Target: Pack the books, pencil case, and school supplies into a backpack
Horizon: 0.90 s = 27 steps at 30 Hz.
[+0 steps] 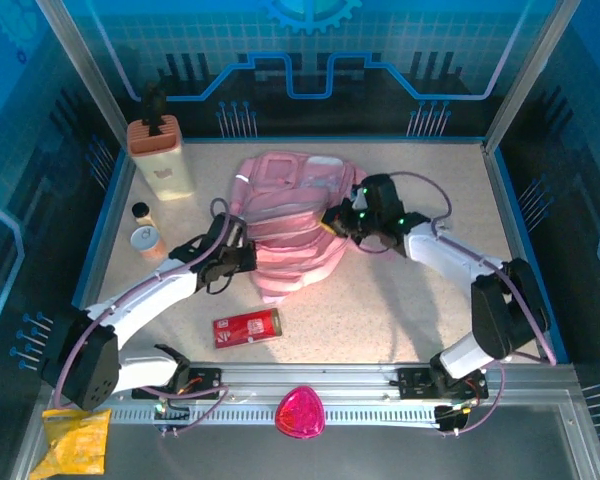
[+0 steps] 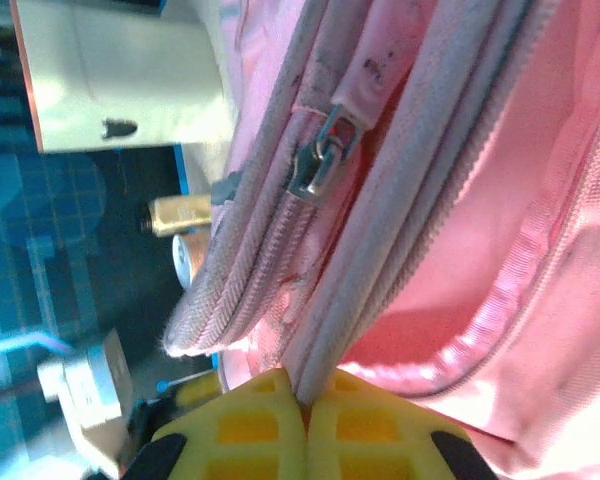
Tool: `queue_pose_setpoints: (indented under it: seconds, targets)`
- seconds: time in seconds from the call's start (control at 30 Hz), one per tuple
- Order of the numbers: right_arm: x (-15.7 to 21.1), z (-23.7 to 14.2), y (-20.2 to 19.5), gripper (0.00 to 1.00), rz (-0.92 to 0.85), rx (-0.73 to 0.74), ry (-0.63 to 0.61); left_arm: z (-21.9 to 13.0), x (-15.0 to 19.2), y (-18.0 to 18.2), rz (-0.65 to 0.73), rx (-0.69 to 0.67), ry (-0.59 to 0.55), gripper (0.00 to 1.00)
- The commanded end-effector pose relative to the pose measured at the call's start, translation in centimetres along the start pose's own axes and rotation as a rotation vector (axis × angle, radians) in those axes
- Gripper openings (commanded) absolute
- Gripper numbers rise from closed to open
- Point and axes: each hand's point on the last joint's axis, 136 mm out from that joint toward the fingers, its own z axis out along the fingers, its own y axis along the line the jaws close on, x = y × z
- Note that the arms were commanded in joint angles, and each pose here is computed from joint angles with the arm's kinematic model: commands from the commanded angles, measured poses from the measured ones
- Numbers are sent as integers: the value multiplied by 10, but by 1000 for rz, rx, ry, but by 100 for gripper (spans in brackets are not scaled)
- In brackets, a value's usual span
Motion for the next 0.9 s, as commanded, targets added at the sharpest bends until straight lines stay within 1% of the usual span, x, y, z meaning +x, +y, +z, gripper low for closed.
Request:
queue_pose_setpoints:
  seconds: [0.0,0.03,0.1,0.17,0.23,0.3,0.4,0.5,0.57,0.7,0.8,0.87]
  targets:
    - [-47,-14,10,18,-88,17,-94,-3,9,-40,35,64,26,0]
    - [-53,-14,11,25,-86,12,-106,-2,10,-54,40,89,27,0]
    - [-55,-13,16,45,-84,-5,-101,0,9,-80,32,137,8,0]
    - [-41,-7,16,57,-95,13,-71,6,4,-94,13,173,-8,0]
    - [-20,2,9,64,-92,30,-46,13,2,-94,6,151,-4,0]
    - [-1,6,0,67,-56,19,-24,16,-1,-97,14,139,5,0]
    - [16,7,-10,71,-9,9,-64,14,-1,-100,37,146,4,0]
    - [27,22,-13,69,10,11,-48,13,-1,-98,43,140,0,0]
    - [28,35,-6,63,4,-1,-28,13,0,-100,43,147,5,0]
    - [32,52,4,53,-24,-7,-30,14,3,-102,51,158,16,0]
    - [34,57,8,38,-36,-3,-26,12,3,-99,69,151,15,0]
    - [34,52,3,20,-38,14,-38,10,5,-93,97,128,14,0]
